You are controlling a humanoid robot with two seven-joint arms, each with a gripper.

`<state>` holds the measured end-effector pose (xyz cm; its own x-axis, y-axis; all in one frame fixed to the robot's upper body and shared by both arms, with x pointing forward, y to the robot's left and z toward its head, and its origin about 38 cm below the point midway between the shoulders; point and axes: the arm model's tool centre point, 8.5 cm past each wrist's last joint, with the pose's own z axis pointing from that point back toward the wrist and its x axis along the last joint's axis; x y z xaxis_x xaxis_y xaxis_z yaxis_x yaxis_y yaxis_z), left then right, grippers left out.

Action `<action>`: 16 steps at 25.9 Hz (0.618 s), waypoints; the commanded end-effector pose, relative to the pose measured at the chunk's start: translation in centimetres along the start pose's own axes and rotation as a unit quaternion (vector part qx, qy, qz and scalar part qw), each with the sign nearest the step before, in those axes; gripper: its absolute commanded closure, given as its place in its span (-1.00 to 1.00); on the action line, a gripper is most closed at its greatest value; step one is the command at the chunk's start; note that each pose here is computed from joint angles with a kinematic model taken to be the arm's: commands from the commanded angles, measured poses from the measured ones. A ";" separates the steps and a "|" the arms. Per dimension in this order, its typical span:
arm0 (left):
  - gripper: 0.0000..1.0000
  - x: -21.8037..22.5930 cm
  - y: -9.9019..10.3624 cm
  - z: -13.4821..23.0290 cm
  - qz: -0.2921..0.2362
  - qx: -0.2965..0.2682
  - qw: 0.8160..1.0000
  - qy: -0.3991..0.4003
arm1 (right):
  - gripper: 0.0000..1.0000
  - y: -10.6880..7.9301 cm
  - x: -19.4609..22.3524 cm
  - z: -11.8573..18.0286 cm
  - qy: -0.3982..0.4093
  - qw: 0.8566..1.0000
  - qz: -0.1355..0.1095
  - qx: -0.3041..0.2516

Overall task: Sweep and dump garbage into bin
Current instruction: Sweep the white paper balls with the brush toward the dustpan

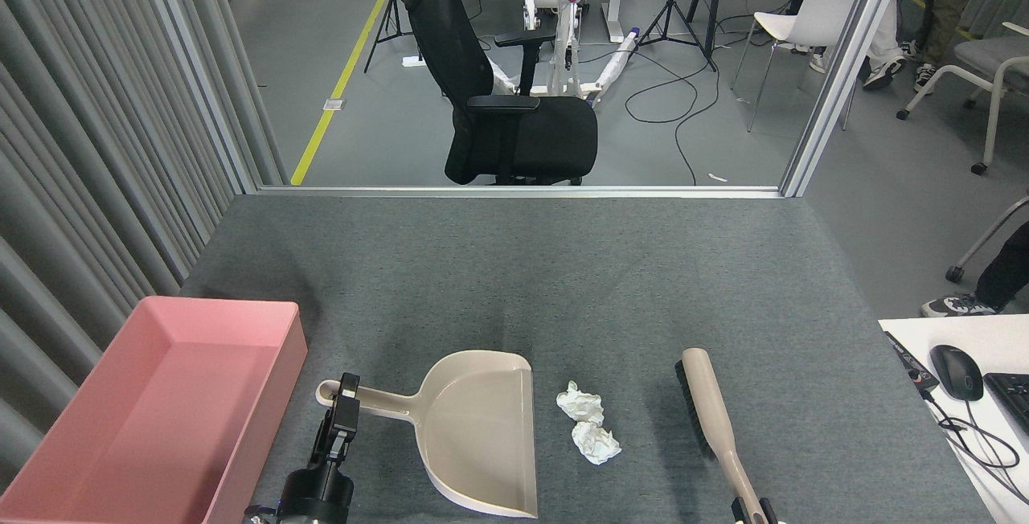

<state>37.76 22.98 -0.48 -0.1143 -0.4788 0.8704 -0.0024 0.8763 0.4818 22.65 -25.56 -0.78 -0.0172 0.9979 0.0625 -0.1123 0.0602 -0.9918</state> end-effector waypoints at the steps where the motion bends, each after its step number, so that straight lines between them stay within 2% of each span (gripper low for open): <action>1: 0.31 0.1 0.0 0.0 0.000 0.000 1.000 -0.002 | 1.00 0.7 1.5 1.3 -0.011 1.000 -0.014 0.016; 11: 0.30 0.1 0.0 0.1 -0.001 -0.002 1.000 -0.003 | 1.00 1.4 6.7 0.9 -0.059 0.997 -0.038 0.036; 16: 0.29 0.0 0.1 0.2 -0.002 -0.002 1.000 -0.002 | 1.00 0.9 9.9 -0.3 -0.086 0.994 -0.059 0.029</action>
<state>37.60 23.00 -0.43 -0.1191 -0.4809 0.8686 0.0031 0.8747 0.4847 21.96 -17.35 -1.45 -0.1449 0.9739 0.1746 -0.1862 0.1465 -0.9715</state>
